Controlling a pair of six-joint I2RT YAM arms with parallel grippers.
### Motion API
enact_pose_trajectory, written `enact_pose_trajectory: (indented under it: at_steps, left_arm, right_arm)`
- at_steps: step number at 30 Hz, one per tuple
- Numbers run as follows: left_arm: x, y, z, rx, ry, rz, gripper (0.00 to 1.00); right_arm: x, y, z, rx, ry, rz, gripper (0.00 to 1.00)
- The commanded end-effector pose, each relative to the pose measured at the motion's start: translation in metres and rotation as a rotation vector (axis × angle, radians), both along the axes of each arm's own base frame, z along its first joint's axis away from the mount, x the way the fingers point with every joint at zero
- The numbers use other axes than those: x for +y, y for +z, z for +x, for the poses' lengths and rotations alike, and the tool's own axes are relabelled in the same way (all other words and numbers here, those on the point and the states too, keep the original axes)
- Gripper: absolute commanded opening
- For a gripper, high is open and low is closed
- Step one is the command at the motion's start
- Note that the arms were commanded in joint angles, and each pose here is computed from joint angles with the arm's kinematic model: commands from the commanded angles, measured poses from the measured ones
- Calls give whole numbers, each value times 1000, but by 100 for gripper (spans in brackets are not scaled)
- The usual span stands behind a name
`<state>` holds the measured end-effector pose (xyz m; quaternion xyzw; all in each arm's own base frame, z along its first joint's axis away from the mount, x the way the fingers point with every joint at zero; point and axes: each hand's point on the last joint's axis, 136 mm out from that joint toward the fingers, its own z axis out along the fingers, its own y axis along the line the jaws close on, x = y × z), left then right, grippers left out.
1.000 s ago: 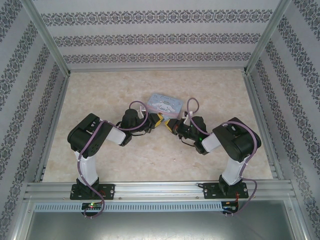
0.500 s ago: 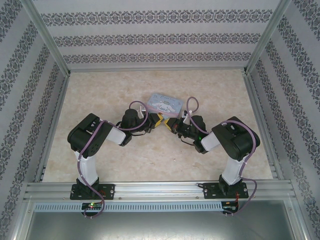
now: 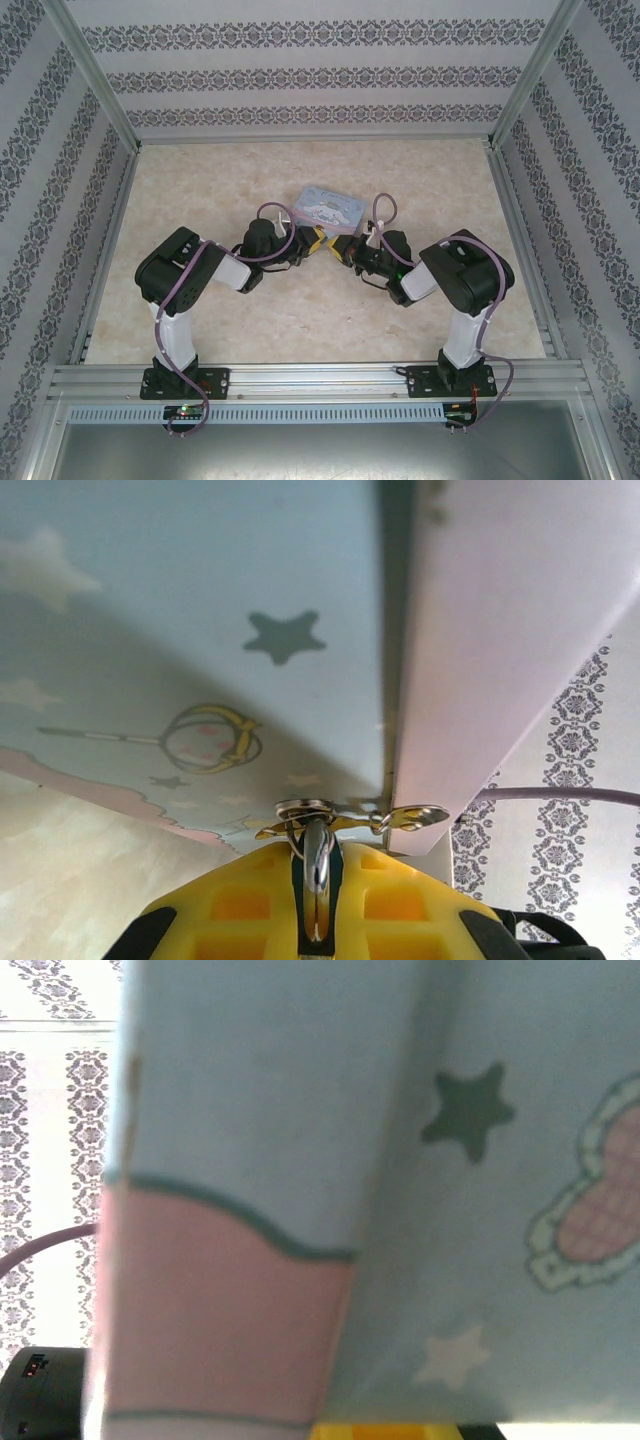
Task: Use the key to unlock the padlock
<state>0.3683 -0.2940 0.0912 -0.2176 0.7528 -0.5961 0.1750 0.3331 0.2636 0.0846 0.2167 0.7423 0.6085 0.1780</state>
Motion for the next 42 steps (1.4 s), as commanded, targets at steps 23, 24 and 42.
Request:
enact_pose_trajectory:
  at_steps: [23, 24, 42]
  left_arm:
    - [-51, 34, -36, -55, -129, -98, 0]
    - [-51, 34, -37, -53, -130, -96, 0]
    - [-52, 41, -41, -61, -132, -103, 0]
  right_arm:
    - [-15, 18, 32, -72, -21, 48, 0]
    - [-17, 16, 33, -69, -21, 42, 0]
    - [-14, 18, 37, -87, 8, 5, 0]
